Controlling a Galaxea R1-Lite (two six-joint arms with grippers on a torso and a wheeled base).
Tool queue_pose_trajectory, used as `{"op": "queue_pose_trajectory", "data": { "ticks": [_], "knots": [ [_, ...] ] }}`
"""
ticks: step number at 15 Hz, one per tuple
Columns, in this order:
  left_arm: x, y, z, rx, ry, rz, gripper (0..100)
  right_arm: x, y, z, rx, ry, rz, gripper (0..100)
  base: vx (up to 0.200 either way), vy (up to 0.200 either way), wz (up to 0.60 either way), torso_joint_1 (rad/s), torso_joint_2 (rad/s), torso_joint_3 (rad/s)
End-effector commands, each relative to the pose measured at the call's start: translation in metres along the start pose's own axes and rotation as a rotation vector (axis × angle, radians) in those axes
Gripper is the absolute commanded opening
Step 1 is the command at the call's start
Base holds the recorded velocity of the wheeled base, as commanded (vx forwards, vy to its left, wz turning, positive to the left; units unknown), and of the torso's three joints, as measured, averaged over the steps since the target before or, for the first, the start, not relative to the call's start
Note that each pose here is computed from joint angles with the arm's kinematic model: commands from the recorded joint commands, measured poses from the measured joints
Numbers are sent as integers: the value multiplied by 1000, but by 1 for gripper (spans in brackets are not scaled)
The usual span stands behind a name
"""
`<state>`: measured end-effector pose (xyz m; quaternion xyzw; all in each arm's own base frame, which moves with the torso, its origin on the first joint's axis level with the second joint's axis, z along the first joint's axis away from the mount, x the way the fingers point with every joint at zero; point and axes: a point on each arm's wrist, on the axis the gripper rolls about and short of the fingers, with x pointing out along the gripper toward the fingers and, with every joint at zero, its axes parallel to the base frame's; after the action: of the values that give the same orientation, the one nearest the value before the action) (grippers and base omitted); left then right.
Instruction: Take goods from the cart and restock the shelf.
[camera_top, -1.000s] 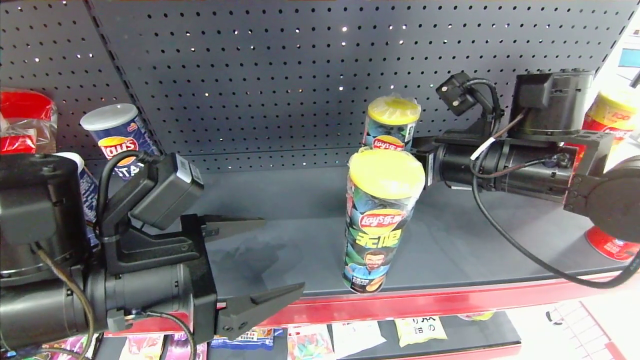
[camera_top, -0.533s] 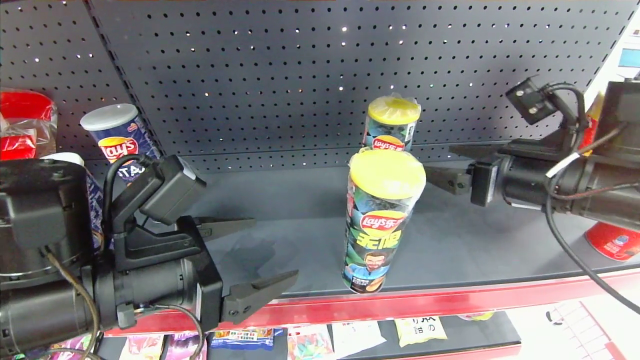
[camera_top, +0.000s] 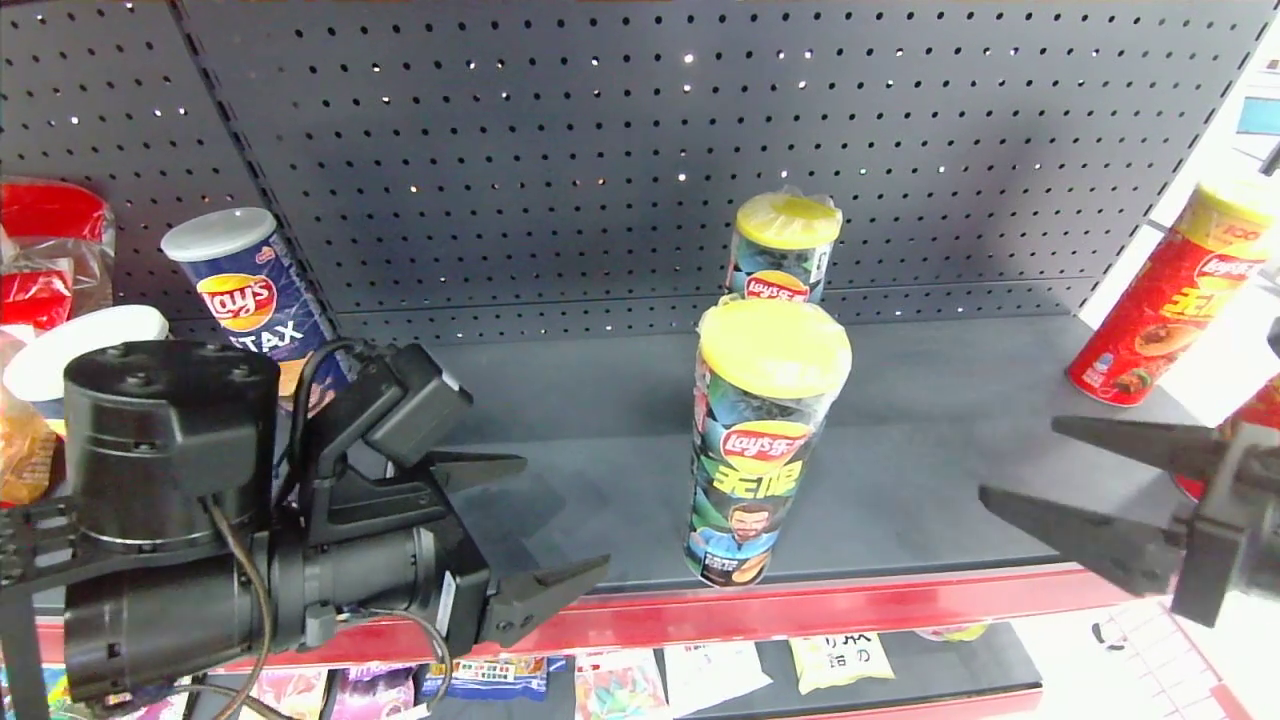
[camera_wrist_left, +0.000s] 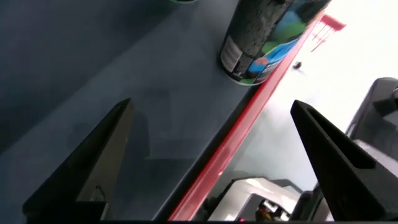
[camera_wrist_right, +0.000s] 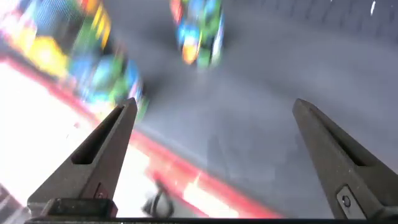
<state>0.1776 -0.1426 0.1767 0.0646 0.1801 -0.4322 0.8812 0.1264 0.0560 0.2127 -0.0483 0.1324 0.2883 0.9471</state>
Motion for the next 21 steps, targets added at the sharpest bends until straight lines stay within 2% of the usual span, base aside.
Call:
{"op": "queue_pose_trajectory", "data": {
  "ticks": [1,3,6,8,13,21],
  "knots": [
    [13,3,-8,11,51,-2,100,-54,12,-14,-8,-43,-5,100,0,0,0,0,0,0],
    [23,5,-13,22,83,0,100,-68,14,-19,-7,-47,-12,100,0,0,0,0,0,0],
    [37,8,-16,70,117,5,100,-75,14,-19,22,-71,-42,100,0,0,0,0,0,0],
    [43,7,-12,79,110,-2,100,-76,13,-18,27,-77,-56,100,0,0,0,0,0,0],
    [52,8,-15,105,132,-11,100,-76,13,-18,26,-81,-58,100,0,0,0,0,0,0],
    [71,5,-10,115,132,-33,100,-76,12,-17,28,-86,-73,100,0,0,0,0,0,0]
  ]
}}
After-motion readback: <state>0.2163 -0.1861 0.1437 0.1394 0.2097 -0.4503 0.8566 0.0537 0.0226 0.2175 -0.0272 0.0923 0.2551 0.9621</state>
